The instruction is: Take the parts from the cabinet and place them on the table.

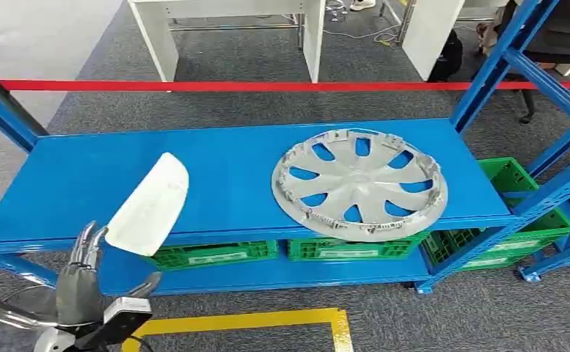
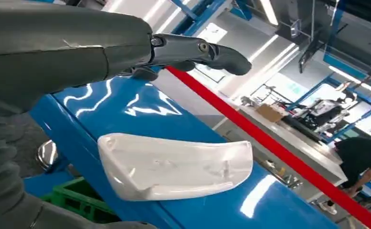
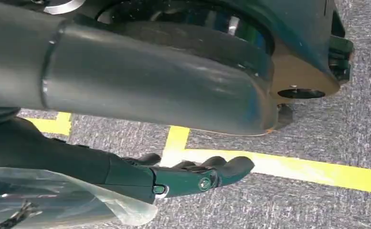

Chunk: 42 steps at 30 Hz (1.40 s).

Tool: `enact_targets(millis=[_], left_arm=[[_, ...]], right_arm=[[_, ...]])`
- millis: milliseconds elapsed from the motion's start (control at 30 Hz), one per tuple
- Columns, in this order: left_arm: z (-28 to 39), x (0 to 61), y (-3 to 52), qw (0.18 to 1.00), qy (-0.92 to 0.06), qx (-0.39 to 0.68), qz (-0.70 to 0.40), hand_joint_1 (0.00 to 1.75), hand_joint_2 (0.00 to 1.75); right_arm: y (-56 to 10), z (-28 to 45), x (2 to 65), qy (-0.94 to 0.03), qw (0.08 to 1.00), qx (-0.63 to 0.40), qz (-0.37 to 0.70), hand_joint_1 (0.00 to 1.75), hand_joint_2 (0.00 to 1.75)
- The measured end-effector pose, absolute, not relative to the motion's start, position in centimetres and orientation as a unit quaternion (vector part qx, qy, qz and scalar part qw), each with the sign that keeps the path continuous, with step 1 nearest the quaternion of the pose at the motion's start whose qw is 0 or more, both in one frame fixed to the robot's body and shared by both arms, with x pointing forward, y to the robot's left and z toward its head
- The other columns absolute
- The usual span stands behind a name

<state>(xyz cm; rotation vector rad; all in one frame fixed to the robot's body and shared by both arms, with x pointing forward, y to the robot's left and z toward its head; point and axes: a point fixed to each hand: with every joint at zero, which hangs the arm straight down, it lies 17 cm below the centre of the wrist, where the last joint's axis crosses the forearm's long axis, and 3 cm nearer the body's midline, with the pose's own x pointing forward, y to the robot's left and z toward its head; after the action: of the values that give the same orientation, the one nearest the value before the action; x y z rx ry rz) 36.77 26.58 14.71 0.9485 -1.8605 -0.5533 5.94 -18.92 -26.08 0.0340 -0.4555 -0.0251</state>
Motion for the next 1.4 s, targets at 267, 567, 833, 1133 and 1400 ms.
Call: enact_targets(millis=[267,567,833,1133,1400], left_arm=[[13.4,37.0,27.8,0.475,-0.735,0.414,-0.251,0.0,1.75],[8.5,38.3,30.7,0.511,-0.684,0.436,-0.285,0.0,1.75],[5.3,39.1,30.8,0.52,-0.654,0.445,-0.322,0.0,1.75],[4.3,40.0,29.7,0.498,-0.633,0.464,-0.369,0.0,1.75],[5.3,42.0,29.1,0.455,-0.625,0.485,-0.408,0.0,1.75]], right_arm=[[-18.8,-26.1,6.0,-0.226,0.974,0.018,-0.007,0.0,0.0],[-18.7,-26.0,6.1,-0.227,0.974,0.024,-0.003,0.0,0.0],[-18.9,-26.1,6.1,-0.226,0.974,0.023,0.001,0.0,0.0],[-20.6,-26.3,5.8,-0.225,0.974,0.037,0.019,0.0,0.0],[-21.6,-26.4,5.6,-0.222,0.974,0.036,0.033,0.0,0.0]])
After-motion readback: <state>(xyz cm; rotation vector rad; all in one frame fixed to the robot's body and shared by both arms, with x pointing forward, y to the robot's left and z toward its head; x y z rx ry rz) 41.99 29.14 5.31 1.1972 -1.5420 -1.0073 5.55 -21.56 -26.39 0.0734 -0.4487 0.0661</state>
